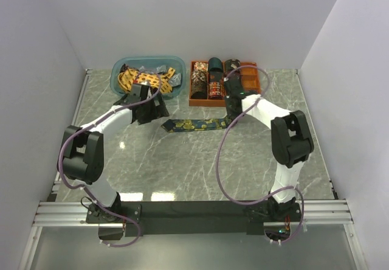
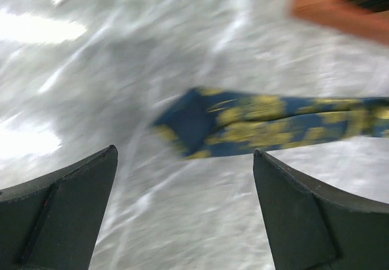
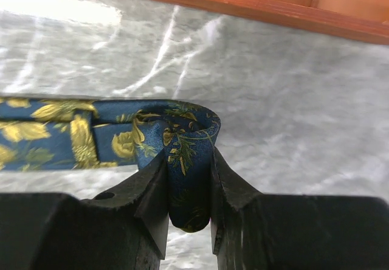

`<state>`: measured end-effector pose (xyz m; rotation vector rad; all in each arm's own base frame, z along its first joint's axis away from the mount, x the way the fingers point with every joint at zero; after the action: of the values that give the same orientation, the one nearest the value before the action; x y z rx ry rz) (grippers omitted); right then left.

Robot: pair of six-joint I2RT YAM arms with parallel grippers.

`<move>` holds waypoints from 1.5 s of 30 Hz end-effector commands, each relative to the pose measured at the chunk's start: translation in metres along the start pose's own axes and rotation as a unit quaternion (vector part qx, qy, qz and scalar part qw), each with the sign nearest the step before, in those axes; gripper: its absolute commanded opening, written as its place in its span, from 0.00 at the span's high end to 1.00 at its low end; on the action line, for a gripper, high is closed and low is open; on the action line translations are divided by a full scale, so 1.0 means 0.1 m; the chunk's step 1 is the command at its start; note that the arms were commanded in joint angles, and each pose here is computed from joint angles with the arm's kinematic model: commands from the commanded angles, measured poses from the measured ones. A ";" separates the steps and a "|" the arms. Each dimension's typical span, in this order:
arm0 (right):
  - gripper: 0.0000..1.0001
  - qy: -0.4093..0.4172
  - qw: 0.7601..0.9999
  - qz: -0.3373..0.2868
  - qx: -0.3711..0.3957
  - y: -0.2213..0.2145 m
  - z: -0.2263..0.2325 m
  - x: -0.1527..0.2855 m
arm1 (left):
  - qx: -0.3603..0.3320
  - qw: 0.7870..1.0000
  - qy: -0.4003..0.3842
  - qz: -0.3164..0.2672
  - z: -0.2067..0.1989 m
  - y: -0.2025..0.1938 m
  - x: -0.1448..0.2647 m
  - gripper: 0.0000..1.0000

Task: Roll the ties
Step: Roll the tie

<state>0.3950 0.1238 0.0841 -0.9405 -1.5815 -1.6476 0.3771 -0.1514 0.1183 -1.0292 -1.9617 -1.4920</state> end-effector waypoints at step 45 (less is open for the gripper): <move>0.39 -0.106 0.980 0.017 0.167 -0.30 1.19 0.14 | -0.004 0.999 0.035 0.003 0.28 -0.10 0.12 0.01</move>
<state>0.3750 0.2294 0.0611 -1.0398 -2.0159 -1.1108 0.3542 -0.1160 0.0923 -0.9617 -1.8282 -1.4838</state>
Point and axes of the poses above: each gripper's point midway between its finger pads, its own x axis back along the fingers, its own z axis along the line the jaws close on, y = z × x, the point moved 3 cm from there along x, back along the fingers, and after that the axes turned 12 degrees about -x, right-handed, at the moved point
